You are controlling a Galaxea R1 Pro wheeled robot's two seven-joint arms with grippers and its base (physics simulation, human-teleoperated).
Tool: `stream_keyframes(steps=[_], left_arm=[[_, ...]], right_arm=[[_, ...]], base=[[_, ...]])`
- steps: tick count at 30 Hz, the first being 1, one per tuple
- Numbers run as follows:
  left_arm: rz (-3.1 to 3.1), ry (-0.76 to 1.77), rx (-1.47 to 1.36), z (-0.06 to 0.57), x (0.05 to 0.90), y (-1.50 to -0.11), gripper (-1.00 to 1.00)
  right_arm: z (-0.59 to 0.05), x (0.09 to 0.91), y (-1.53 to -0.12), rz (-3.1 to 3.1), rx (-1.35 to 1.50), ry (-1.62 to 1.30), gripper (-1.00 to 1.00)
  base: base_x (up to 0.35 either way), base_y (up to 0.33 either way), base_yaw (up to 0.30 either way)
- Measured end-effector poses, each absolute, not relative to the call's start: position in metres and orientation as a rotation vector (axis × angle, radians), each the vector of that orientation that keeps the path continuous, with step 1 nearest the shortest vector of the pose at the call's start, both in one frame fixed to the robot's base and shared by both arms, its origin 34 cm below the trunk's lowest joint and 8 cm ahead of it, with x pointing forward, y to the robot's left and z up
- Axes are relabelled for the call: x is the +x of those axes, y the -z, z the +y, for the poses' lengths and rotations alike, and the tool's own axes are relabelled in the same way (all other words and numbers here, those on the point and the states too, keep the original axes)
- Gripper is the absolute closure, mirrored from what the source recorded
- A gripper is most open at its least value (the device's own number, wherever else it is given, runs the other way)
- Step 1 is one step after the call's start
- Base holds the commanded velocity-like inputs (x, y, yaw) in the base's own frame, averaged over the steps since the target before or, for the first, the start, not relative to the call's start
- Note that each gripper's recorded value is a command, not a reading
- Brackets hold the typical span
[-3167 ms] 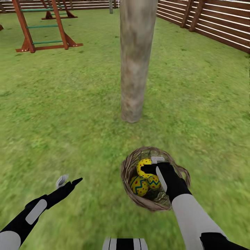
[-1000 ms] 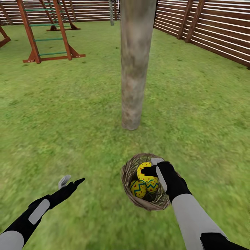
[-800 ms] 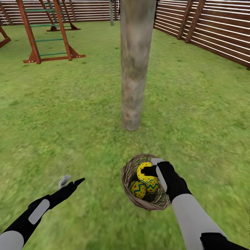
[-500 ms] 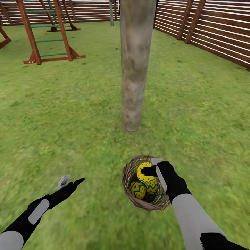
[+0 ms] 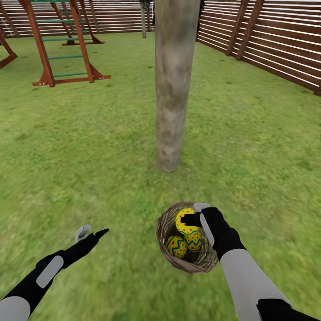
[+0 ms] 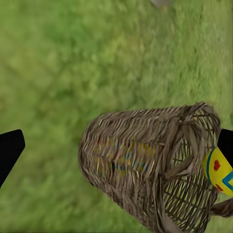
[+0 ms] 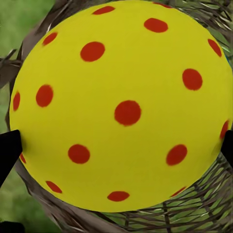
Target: Take the three Easter eggs out of the wicker basket on the lawn in the garden, then place them on the lawn next to a single tree (choose any tree) so that all three eggs are next to the same tree and none are left in the basket.
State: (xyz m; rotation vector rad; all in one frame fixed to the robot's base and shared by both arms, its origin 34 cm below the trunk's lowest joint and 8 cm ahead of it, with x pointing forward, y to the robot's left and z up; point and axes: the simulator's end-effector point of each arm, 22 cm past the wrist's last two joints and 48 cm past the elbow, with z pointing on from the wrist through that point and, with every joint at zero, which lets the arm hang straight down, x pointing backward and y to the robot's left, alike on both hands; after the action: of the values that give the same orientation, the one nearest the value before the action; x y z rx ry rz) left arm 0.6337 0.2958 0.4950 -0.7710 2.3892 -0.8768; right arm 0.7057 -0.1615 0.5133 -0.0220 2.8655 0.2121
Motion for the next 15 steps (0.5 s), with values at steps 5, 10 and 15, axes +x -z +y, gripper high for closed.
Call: stream_keyframes(steps=[5, 10, 15], left_arm=[[2.383, 0.877, -0.767, 0.2959, 0.6358, -0.4982, -1.00], [2.379, 0.879, -0.764, 0.2959, 0.6369, -0.5009, -1.00], [2.377, 0.878, -0.765, 0.2969, 0.6374, -0.5015, -1.00]], right_arm=[[-0.1615, 0.7081, -0.5173, 2.858, -0.023, -0.212, 1.00], [-0.1615, 0.7094, -0.5205, 2.853, -0.023, -0.211, 1.00], [-0.1612, 0.7094, -0.5206, 2.853, -0.024, -0.213, 1.00]], base=[[-0.248, 0.000, 0.000], [-0.052, 0.000, 0.000], [0.000, 0.000, 0.000]])
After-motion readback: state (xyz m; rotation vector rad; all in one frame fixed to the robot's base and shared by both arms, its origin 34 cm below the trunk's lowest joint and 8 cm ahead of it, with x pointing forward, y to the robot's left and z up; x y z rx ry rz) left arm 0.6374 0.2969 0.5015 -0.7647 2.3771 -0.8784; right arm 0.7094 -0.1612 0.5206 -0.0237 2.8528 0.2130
